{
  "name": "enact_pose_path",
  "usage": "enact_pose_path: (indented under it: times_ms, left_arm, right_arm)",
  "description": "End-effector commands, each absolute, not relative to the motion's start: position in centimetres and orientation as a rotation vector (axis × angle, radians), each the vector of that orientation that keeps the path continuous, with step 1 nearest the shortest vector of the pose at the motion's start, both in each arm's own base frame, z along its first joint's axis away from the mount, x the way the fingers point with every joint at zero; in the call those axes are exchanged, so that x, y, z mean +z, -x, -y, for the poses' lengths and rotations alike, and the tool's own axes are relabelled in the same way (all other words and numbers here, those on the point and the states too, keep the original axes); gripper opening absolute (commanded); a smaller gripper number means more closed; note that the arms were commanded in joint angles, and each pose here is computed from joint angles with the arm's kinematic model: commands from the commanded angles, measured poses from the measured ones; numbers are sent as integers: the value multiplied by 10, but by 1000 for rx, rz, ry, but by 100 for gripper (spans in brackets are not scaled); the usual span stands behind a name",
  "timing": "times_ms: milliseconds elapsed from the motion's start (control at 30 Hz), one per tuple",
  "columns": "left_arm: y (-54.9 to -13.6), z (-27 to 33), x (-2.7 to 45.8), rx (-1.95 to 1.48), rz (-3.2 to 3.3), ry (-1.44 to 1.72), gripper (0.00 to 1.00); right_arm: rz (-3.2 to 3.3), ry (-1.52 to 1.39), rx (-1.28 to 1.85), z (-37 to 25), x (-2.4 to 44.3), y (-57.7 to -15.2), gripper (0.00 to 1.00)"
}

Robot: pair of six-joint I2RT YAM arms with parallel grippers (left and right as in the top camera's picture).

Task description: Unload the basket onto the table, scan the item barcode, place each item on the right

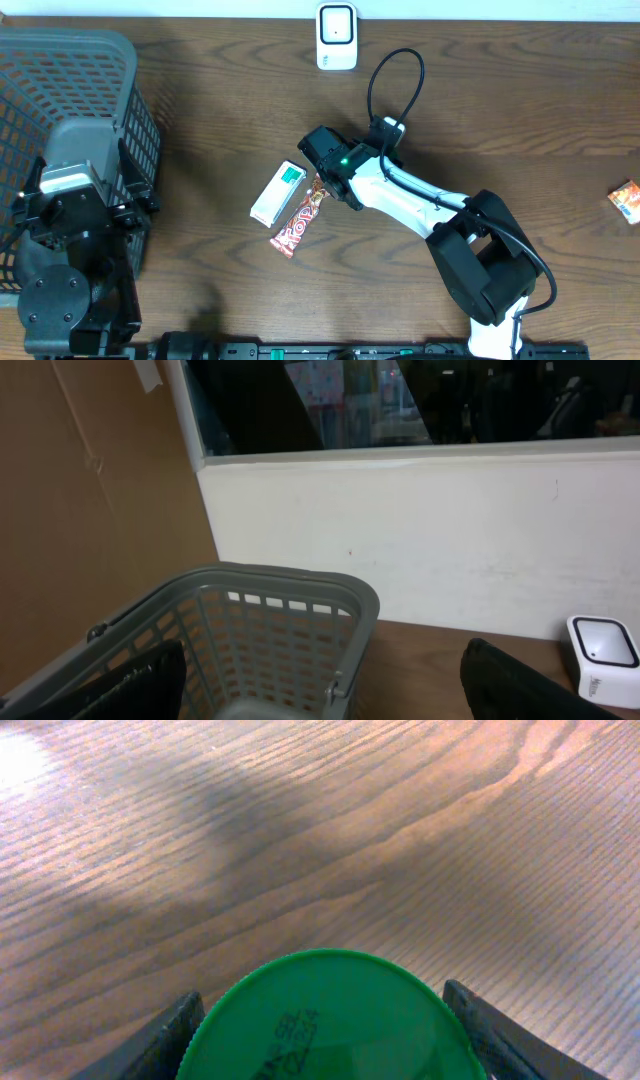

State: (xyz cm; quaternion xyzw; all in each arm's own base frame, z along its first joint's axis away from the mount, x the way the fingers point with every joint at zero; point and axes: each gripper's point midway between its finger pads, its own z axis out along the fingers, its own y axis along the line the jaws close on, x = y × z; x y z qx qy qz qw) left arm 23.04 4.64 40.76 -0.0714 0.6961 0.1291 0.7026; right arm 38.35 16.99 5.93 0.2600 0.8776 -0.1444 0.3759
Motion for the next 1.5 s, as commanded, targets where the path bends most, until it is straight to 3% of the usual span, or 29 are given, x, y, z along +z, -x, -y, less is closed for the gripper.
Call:
enact_pose_path:
  times_ms: [0, 33, 200, 467, 667, 767, 1100, 1467]
  left_arm:
    - [-230, -46, 407, 276, -1547, 163, 87]
    - [-230, -46, 407, 276, -1547, 163, 87]
    - [-230, -46, 407, 276, -1547, 163, 87]
    - [-230, -46, 407, 276, -1547, 163, 87]
    - [-230, -46, 407, 276, -1547, 163, 87]
    - [-230, -46, 407, 276, -1547, 163, 87]
    - [-230, -46, 407, 276, -1547, 163, 87]
    - [-230, -46, 407, 276, -1547, 163, 87]
  right_arm:
    - [-2217, -653, -385, -170, 60, -386, 80]
    - [-2223, -649, -378, -172, 60, -386, 87]
    - [-2274, -548, -373, -178, 70, -385, 99]
    - [-2414, -229, -257, -188, 138, -372, 99]
    - [-2622, 241, 177, -214, 185, -353, 99]
    - [-2695, 219, 186, -185, 192, -358, 99]
    - [-2868, 544, 219, -189, 153, -370, 99]
    - [-3007, 596, 168, -205, 82, -381, 99]
